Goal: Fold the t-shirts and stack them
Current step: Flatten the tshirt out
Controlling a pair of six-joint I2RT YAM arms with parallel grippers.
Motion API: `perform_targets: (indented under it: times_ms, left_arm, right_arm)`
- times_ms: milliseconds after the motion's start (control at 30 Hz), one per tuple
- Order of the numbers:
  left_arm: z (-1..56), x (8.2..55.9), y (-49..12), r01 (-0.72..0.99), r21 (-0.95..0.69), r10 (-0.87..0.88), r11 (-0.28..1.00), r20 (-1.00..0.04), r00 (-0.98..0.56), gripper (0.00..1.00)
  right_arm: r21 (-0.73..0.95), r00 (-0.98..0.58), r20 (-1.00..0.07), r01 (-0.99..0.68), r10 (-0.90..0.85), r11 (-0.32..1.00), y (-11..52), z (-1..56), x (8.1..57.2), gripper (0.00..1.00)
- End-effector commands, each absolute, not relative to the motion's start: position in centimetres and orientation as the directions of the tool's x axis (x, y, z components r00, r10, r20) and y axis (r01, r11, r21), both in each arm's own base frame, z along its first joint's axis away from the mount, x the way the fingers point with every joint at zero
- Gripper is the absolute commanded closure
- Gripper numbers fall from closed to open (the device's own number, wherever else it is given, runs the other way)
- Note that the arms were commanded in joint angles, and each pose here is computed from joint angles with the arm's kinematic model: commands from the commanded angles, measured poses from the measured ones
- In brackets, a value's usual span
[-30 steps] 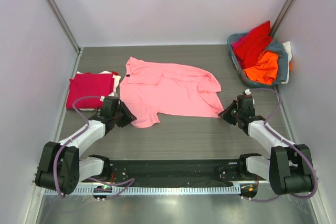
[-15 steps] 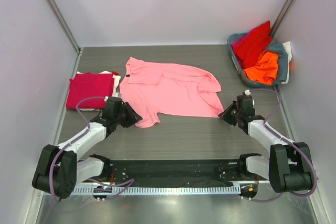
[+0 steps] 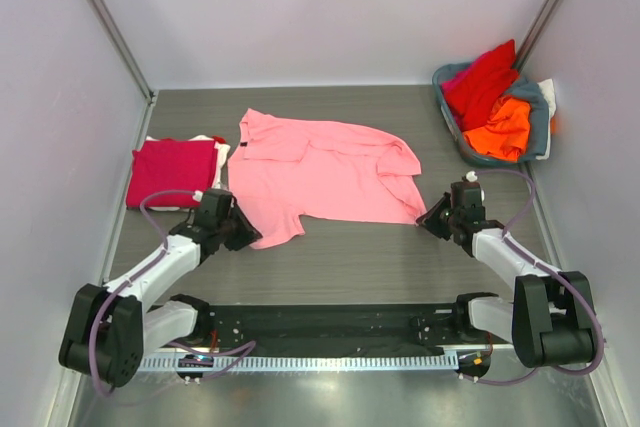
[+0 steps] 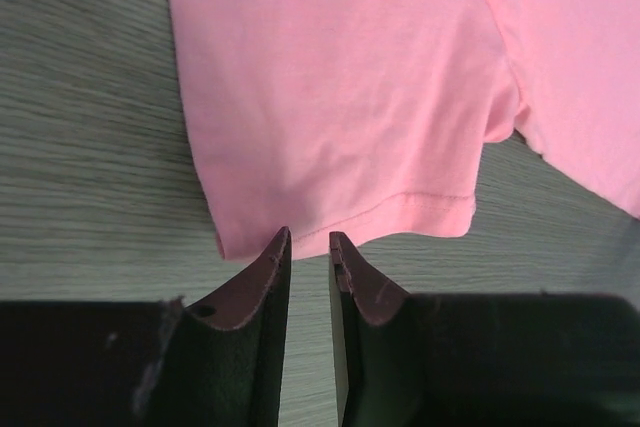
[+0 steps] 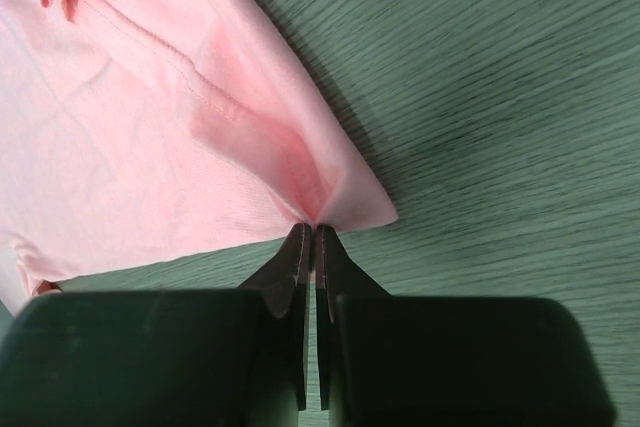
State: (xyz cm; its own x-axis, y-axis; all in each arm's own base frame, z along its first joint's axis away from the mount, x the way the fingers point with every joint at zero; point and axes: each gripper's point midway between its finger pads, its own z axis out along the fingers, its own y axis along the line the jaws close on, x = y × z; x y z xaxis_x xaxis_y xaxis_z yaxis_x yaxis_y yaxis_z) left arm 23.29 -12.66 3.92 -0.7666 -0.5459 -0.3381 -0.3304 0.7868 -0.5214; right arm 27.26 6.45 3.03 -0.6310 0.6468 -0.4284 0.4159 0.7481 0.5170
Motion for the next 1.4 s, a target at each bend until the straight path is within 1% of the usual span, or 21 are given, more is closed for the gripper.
perform_targets:
  times_ms: [0,233,533,667,833,867,1100,1233,1300,1367]
  left_arm:
    - [4.9,23.9,-11.1,-0.354,-0.443,-0.534,0.824,-0.395,-0.748,0.77]
    - [4.9,23.2,-10.0,-0.386,-0.415,-0.549,0.824,-0.414,-0.726,0.78]
    - [3.8,23.1,-10.5,-0.38,-0.427,-0.546,0.82,-0.388,-0.742,0.78]
    - [3.2,24.6,-10.6,-0.382,-0.419,-0.546,0.824,-0.407,-0.732,0.78]
    - [1.8,26.3,-10.5,-0.399,-0.355,-0.524,0.845,-0.401,-0.752,0.81]
    - [2.3,27.1,-10.8,-0.392,-0.365,-0.524,0.844,-0.411,-0.746,0.82]
    - [2.8,28.4,-11.2,-0.383,-0.371,-0.52,0.846,-0.417,-0.745,0.82]
    - [2.3,27.9,-11.3,-0.384,-0.359,-0.512,0.85,-0.394,-0.763,0.83]
    - [1.7,26.8,-11.2,-0.393,-0.355,-0.513,0.849,-0.371,-0.774,0.86]
    - [1.3,25.7,-10.9,-0.408,-0.342,-0.518,0.846,-0.356,-0.778,0.87]
  right_arm:
    - [0.528,-0.602,-0.463,0.402,0.651,0.748,6.1,4.4,28.2,0.99]
    - [0.524,-0.6,-0.467,0.404,0.65,0.75,5.9,4.5,28.2,0.99]
    - [0.523,-0.603,-0.467,0.401,0.647,0.752,5.9,4.5,28.3,0.99]
    - [0.522,-0.605,-0.464,0.404,0.647,0.751,5.9,4.4,28.2,0.99]
    - [0.522,-0.609,-0.461,0.401,0.645,0.753,6.0,4.4,28.2,0.99]
    - [0.517,-0.61,-0.461,0.405,0.645,0.754,5.9,4.3,28.1,0.99]
    - [0.489,-0.616,-0.468,0.416,0.633,0.767,5.4,4.0,27.8,0.99]
    - [0.489,-0.62,-0.466,0.415,0.632,0.768,5.5,4.0,28.0,0.99]
    - [0.491,-0.618,-0.464,0.417,0.635,0.765,5.5,4.1,28.0,0.99]
    - [0.491,-0.617,-0.465,0.417,0.635,0.765,5.5,4.1,28.0,0.99]
